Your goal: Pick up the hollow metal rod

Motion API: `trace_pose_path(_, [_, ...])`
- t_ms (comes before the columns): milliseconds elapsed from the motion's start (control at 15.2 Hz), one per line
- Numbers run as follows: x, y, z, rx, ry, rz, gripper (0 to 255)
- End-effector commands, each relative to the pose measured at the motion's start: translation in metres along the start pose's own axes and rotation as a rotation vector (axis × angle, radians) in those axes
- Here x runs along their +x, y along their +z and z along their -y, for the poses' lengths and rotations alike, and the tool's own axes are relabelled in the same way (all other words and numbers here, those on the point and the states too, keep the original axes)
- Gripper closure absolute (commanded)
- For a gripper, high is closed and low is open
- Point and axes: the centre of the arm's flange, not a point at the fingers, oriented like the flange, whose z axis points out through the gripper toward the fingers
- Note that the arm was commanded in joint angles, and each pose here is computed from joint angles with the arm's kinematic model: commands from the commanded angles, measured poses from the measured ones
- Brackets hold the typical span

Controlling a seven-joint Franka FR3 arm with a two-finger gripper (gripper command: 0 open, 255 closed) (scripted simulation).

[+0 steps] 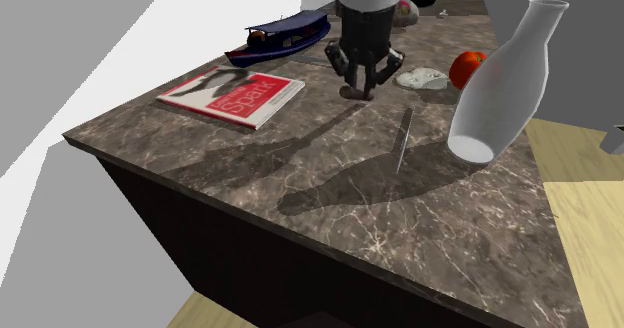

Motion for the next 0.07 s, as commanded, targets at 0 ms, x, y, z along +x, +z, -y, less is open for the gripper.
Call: trace_pose_path(0, [0.0008,-0.0027,0.0005,0.0,0.0,0.0,255])
